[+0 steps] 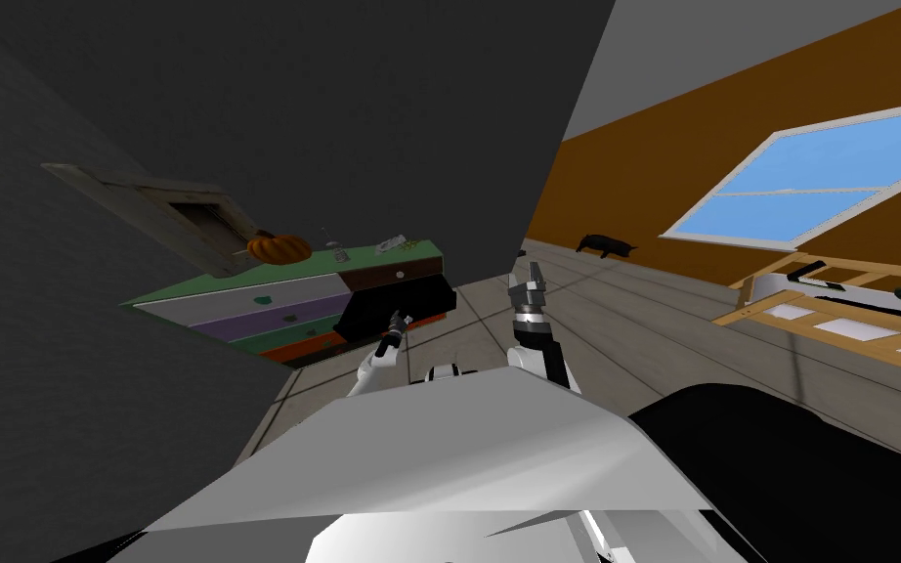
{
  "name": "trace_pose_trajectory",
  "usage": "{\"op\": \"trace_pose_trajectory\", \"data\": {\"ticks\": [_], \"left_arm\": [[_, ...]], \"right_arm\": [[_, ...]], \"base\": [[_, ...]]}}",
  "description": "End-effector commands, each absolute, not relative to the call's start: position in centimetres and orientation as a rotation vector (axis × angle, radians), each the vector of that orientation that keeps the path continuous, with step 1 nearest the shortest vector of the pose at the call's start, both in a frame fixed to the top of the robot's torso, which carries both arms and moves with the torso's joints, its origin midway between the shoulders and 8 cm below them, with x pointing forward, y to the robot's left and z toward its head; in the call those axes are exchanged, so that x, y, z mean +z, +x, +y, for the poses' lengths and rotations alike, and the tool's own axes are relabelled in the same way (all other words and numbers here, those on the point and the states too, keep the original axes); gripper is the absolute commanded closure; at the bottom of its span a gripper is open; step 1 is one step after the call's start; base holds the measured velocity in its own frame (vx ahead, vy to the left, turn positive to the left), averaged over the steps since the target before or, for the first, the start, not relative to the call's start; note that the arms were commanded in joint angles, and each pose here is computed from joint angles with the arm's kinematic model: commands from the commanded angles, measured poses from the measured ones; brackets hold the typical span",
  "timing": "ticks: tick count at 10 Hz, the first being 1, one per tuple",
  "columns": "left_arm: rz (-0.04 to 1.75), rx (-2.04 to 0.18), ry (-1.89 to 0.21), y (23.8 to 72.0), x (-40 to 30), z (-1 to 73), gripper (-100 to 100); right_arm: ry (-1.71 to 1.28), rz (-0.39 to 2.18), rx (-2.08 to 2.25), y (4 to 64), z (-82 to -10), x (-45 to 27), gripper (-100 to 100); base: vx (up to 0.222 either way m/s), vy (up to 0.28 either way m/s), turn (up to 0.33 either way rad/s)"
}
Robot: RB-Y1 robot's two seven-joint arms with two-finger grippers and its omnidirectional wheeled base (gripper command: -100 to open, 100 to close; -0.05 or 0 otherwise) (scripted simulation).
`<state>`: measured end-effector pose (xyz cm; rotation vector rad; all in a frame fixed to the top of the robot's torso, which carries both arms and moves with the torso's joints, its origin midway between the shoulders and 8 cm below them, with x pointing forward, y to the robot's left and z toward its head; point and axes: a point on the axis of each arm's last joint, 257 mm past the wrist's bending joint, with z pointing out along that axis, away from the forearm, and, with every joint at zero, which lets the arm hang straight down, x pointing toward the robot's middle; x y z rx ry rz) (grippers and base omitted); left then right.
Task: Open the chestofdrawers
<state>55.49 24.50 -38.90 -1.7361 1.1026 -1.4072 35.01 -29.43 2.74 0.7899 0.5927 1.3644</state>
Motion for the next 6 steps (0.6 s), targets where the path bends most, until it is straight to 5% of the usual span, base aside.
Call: {"op": "trace_pose_trajectory", "data": {"ticks": [1,6], "left_arm": [[1.103,-1.406,-1.738,55.52,-38.91,24.51,0],[1.103,-1.406,-1.738,55.51,-38.92,24.51,0]], "right_arm": [[0.79,0.593,1.364,35.01,-29.44,2.73,0],[0.79,0.593,1.364,35.01,-29.44,2.73,0]], "base": [[-0.009,0.0,-0.001],[0.0,0.0,0.0]]}}
